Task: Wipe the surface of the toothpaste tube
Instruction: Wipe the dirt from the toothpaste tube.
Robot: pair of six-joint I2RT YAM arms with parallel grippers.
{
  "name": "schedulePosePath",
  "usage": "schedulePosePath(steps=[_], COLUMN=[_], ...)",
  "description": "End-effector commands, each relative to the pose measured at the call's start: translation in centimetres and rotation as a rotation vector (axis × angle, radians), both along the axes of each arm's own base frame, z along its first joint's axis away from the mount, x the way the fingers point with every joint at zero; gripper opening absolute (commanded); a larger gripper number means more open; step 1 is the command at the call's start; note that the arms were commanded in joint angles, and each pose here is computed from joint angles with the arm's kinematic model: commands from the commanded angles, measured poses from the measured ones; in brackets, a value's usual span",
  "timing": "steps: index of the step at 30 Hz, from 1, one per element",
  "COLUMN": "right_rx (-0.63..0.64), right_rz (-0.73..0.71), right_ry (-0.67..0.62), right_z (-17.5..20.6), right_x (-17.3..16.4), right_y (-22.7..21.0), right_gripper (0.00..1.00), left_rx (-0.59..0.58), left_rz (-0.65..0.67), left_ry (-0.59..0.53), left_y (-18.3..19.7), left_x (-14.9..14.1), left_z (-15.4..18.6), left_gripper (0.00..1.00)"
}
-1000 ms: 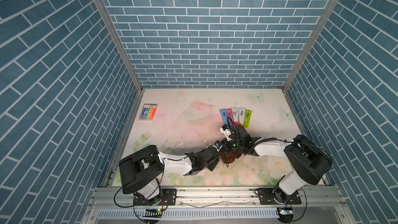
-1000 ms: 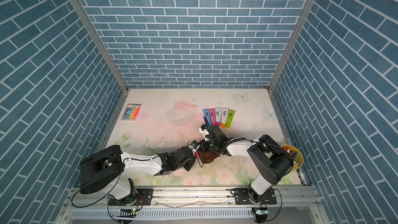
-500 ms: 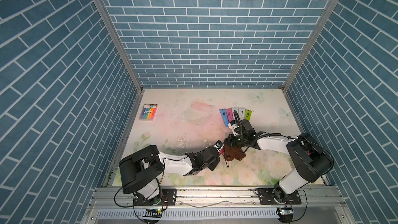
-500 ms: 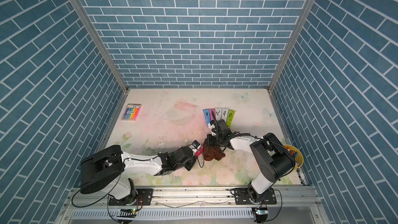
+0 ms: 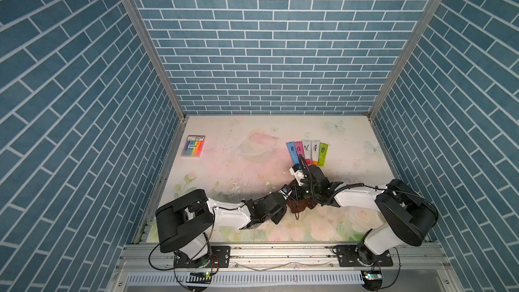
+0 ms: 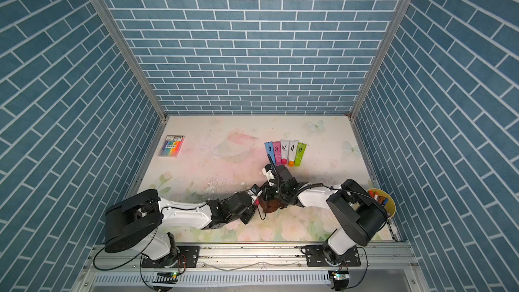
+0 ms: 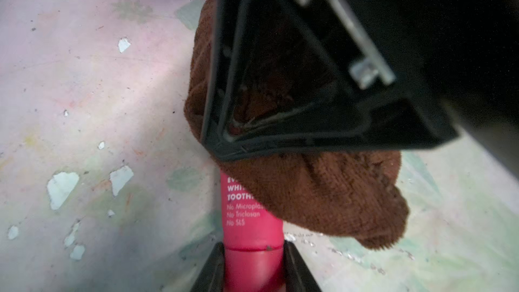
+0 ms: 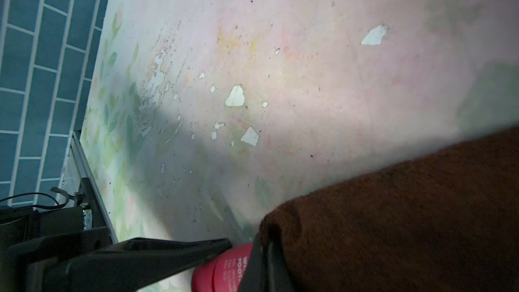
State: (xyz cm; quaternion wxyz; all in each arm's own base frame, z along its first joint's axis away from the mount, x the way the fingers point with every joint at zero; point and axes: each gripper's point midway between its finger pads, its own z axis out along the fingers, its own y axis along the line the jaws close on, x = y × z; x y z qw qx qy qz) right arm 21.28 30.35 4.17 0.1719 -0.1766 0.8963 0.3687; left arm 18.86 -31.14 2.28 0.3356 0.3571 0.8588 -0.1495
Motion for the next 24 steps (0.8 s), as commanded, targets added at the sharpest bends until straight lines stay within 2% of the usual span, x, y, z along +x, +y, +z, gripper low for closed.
schedulePosePath(steps=[1, 8, 11, 13, 17, 24], right_rx=[-0.11, -0.323, -0.381, -0.378, -0.276, -0.184], right_rz=[0.023, -0.255, -0.309, -0.3, -0.222, -0.002], right_ry=[0.196, 0.143, 0.11, 0.101, 0.12, 0.143], right_z=[-3.8, -5.7, -5.6, -5.3, -4.6, -3.0], right_x=[-3.9, 1.9, 3.0, 3.3, 2.4, -2.5], right_y=[-2.1, -9.9, -11.9, -11.8, -9.3, -3.3], right_gripper=[0.0, 0.0, 0.0, 0.0, 0.0, 0.0], left_rx=[-0.043, -0.043, -0.046, -0.045, -0.044, -0.04], left_rz=[-0.016, -0.014, -0.017, -0.018, -0.017, -0.016], left_ry=[-0.025, -0.024, -0.025, -0.026, -0.026, -0.026], left_y=[-1.2, -1.0, -1.1, -1.1, -1.2, -1.3], left_x=[0.2, 0.2, 0.2, 0.2, 0.2, 0.3], left_z=[0.9, 1.0, 1.0, 1.0, 1.0, 0.9], left_gripper=[0.07, 0.07, 0.06, 0.07, 0.06, 0.06])
